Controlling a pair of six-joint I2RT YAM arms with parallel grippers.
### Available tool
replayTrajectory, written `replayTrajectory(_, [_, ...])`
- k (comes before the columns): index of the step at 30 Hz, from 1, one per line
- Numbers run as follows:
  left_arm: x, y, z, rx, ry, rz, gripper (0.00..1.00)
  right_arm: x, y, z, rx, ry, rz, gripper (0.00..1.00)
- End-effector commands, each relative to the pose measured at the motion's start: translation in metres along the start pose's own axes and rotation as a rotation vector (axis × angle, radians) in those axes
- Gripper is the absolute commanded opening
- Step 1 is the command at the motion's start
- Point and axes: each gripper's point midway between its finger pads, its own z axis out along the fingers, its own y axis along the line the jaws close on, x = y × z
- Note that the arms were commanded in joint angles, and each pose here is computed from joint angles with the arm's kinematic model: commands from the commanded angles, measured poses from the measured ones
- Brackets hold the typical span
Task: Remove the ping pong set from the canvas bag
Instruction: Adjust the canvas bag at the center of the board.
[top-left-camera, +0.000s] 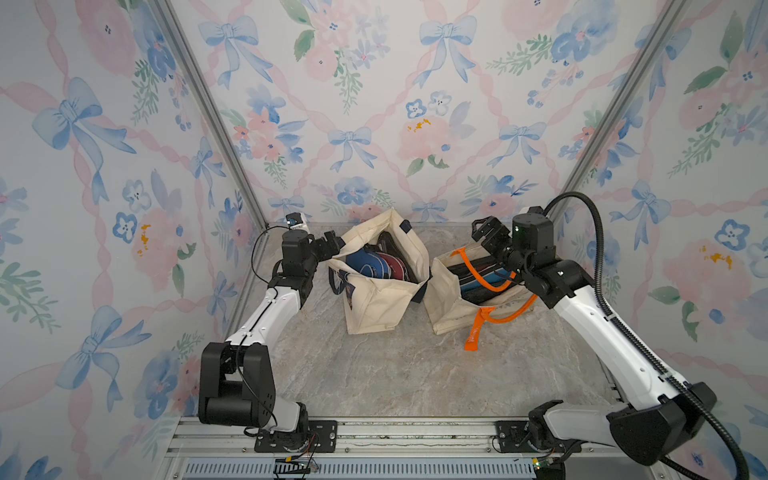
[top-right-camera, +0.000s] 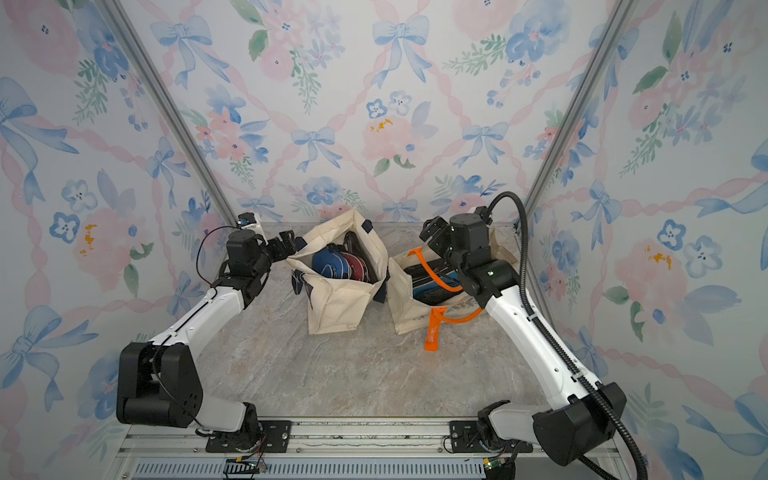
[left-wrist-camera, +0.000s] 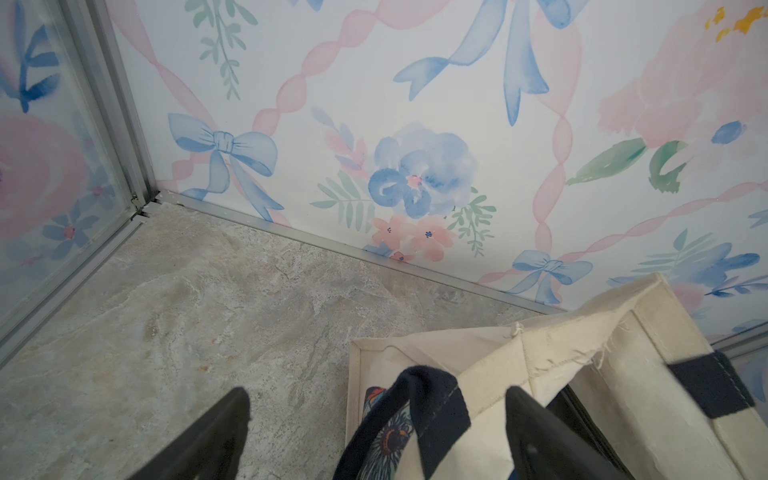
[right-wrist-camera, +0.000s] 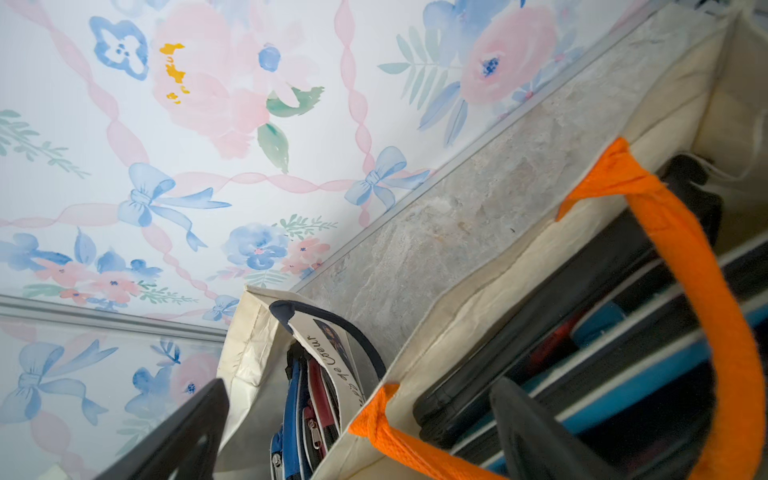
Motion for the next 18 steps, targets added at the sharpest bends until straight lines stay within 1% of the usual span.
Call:
replayTrajectory(1, [0.013,0.006,0.003,-0.021,0.029,0.029,0.96,0.003,-0.035,0.008,0.174,0.036,0.038,0.99])
replayTrajectory(6, [0.014,0.007,0.004,-0.026,0.032,0.034,0.96,-0.006,-0.058,0.011,0.238,0.031,0.08,1.0])
replayTrajectory(9, [0.017,0.007,0.006,-0.022,0.039,0.035,0.96,-0.015,-0.074,0.018,0.291,0.035,0.093,0.99])
replayTrajectory(12, [0.018,0.007,0.006,-0.021,0.041,0.033,0.96,-0.025,-0.089,0.034,0.316,0.059,0.131,0.98])
replayTrajectory(15, [0.019,0.007,0.005,-0.02,0.044,0.034,0.95,-0.035,-0.102,0.054,0.365,0.078,0.117,0.97])
replayTrajectory(18, [0.02,0.006,0.005,-0.019,0.045,0.036,0.95,-0.043,-0.113,0.072,0.401,0.103,0.112,0.93])
